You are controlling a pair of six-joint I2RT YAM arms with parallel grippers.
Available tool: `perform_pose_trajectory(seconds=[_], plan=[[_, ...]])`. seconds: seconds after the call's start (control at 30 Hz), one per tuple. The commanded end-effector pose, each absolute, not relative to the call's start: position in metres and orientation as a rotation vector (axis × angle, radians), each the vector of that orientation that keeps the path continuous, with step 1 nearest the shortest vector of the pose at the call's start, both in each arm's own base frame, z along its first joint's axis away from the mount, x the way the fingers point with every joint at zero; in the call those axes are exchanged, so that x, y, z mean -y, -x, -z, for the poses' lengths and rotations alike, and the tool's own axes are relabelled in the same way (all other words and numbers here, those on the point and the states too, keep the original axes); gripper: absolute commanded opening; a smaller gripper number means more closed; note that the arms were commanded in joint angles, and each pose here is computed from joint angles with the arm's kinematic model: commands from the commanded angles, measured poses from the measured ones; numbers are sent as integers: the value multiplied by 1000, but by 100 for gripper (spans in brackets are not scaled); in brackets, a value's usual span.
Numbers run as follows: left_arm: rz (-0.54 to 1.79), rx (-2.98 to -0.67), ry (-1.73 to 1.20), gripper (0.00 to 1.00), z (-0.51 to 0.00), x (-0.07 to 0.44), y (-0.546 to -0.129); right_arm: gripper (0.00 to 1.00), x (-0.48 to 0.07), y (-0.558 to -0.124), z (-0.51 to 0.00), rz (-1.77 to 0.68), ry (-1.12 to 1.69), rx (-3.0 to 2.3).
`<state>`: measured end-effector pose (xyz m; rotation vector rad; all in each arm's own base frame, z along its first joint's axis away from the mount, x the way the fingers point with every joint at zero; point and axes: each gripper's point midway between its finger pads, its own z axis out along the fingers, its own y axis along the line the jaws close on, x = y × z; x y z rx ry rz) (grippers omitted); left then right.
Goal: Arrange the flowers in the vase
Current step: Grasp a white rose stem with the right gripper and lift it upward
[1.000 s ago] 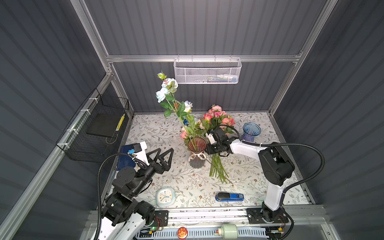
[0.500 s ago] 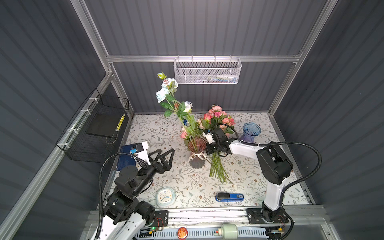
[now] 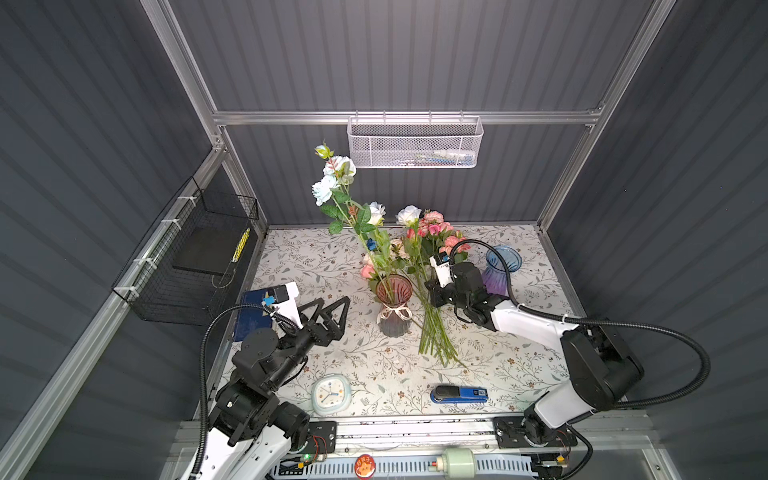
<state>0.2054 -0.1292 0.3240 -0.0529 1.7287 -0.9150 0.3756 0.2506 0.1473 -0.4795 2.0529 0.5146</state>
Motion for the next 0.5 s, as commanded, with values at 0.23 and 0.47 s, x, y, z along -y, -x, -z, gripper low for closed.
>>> perform_pose_trajectory(seconds=[0.23,0.47], plan=[[949,-1696,43,100,-335,133,-206,0,-217,-360,-291,-486,341,-1668],[978,-1692,14,100,-339,140,-205,0,-212,-310,-392,-662,326,-1453]])
